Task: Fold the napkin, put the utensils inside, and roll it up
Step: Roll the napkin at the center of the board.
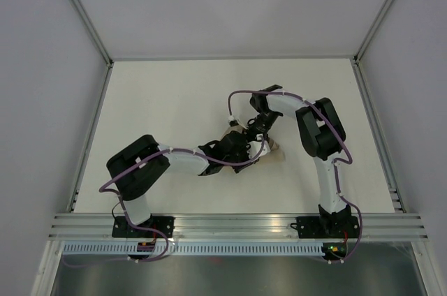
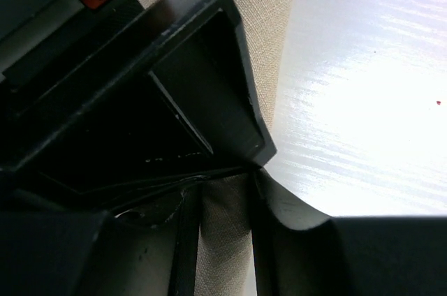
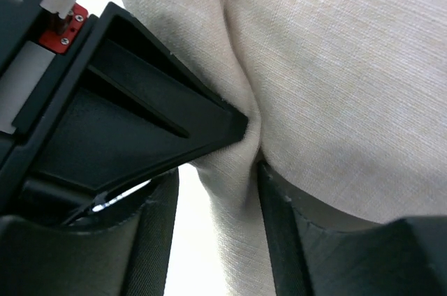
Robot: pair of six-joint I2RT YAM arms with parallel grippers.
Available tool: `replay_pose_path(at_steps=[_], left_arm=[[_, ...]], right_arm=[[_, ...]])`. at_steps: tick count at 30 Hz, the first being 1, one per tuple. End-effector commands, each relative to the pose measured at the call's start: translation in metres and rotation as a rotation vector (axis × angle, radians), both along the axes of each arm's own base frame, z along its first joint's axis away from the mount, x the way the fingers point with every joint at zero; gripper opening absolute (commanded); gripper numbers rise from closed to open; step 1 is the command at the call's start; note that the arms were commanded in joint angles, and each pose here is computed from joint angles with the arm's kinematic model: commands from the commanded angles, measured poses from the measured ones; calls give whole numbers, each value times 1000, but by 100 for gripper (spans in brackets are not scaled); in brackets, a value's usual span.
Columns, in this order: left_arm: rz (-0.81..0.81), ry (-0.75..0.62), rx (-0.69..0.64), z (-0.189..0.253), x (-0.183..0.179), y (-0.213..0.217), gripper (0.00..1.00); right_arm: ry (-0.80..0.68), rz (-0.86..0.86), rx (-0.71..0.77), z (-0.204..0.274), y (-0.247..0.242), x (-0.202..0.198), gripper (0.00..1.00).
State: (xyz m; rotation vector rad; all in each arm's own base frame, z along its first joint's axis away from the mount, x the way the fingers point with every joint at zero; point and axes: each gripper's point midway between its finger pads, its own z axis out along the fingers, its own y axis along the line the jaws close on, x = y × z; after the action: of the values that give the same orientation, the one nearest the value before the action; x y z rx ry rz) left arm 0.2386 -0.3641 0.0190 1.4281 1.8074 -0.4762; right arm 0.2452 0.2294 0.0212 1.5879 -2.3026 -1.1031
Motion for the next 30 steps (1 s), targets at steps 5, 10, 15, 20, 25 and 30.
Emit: replay_pose_path(at_steps=[5, 10, 15, 20, 25, 30], left_arm=[[-9, 226, 33, -35, -23, 15, 2], [-15, 265, 12, -34, -24, 16, 2], [-14, 310, -10, -32, -25, 17, 2], [-17, 367, -34, -30, -24, 17, 2], [-6, 443, -52, -30, -27, 15, 2], [7, 510, -90, -27, -30, 14, 2]], right_arm=[[-286, -4, 56, 0, 5, 57, 62], [-329, -80, 97, 24, -1, 73, 64], [-401, -180, 141, 51, -16, 94, 64], [-507, -270, 180, 79, -43, 105, 65], [-651, -304, 208, 99, -65, 103, 65], [-795, -246, 231, 103, -76, 72, 69]])
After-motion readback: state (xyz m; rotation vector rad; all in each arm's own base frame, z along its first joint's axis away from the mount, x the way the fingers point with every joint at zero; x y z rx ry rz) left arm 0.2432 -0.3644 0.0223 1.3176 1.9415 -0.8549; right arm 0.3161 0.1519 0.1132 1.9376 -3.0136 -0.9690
